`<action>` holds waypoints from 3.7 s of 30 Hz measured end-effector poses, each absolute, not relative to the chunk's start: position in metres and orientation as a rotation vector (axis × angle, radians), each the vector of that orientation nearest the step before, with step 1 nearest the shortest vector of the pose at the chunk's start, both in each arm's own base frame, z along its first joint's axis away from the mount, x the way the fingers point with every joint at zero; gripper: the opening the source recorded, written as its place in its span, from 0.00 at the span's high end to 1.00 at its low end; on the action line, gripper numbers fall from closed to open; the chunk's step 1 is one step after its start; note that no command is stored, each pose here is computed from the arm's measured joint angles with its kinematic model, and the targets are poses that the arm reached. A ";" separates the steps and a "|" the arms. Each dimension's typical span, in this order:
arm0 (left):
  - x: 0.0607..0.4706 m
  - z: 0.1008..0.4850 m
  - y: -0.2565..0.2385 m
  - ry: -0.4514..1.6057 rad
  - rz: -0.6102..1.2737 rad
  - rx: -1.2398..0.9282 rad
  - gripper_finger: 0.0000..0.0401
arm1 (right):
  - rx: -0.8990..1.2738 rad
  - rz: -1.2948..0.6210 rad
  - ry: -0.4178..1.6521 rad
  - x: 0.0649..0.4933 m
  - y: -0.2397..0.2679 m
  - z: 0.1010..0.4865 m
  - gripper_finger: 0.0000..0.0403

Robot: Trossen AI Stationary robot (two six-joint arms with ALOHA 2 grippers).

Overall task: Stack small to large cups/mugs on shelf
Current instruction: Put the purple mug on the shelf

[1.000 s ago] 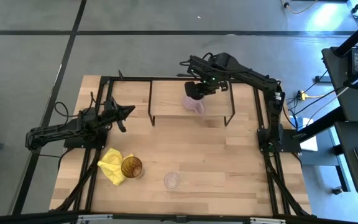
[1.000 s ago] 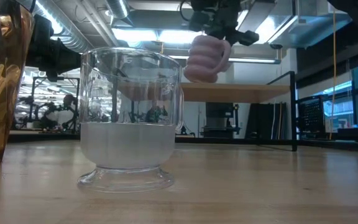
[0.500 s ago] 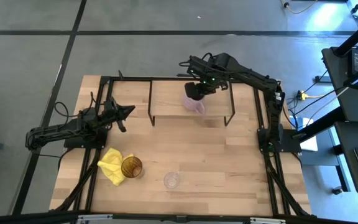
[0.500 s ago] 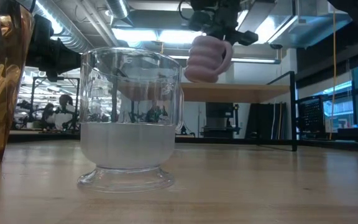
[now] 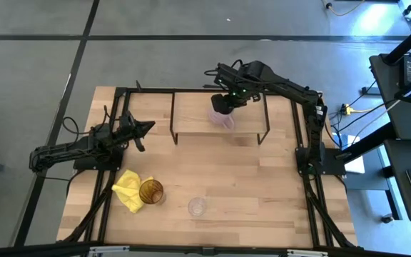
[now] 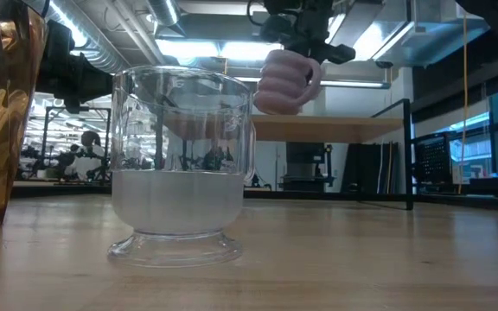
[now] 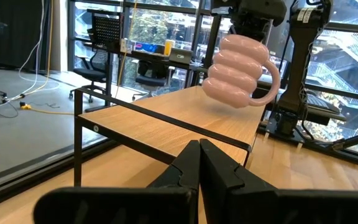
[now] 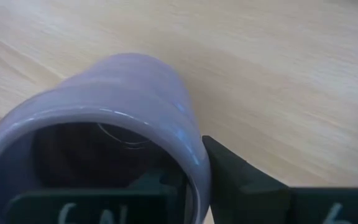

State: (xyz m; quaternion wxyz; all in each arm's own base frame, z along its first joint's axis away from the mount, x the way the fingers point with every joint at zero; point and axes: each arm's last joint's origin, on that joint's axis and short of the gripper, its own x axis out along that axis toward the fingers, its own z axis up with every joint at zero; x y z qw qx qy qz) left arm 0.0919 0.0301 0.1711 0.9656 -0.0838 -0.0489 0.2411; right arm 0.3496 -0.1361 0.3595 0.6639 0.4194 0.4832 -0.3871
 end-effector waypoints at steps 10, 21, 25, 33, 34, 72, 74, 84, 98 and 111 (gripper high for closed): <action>0.092 0.171 0.030 -0.099 0.488 -0.169 1.00 | 0.944 -0.879 1.082 0.350 -0.136 0.360 0.70; 0.092 0.171 0.030 -0.099 0.488 -0.169 1.00 | 0.930 -0.894 1.077 0.350 -0.137 0.360 0.59; 0.092 0.171 0.030 -0.099 0.488 -0.169 1.00 | 0.925 -0.871 1.091 0.349 -0.136 0.362 0.59; 0.092 0.171 0.030 -0.099 0.488 -0.169 1.00 | 0.913 -0.836 1.018 0.348 -0.132 0.383 0.59; 0.092 0.171 0.030 -0.099 0.488 -0.169 1.00 | 0.912 -0.830 1.003 0.347 -0.132 0.387 0.59; 0.092 0.171 0.030 -0.099 0.488 -0.170 1.00 | 0.805 -0.863 1.064 0.327 -0.078 0.392 0.99; 0.092 0.171 0.030 -0.099 0.488 -0.169 1.00 | 0.811 -0.890 1.106 0.322 -0.075 0.383 0.99; 0.092 0.171 0.030 -0.098 0.488 -0.169 1.00 | 0.791 -0.951 1.170 0.293 -0.063 0.364 0.99; 0.092 0.171 0.030 -0.099 0.489 -0.169 1.00 | 0.774 -0.891 1.033 0.309 -0.069 0.363 0.99; 0.092 0.171 0.030 -0.099 0.488 -0.169 1.00 | 0.773 -0.804 0.994 0.328 -0.071 0.355 0.99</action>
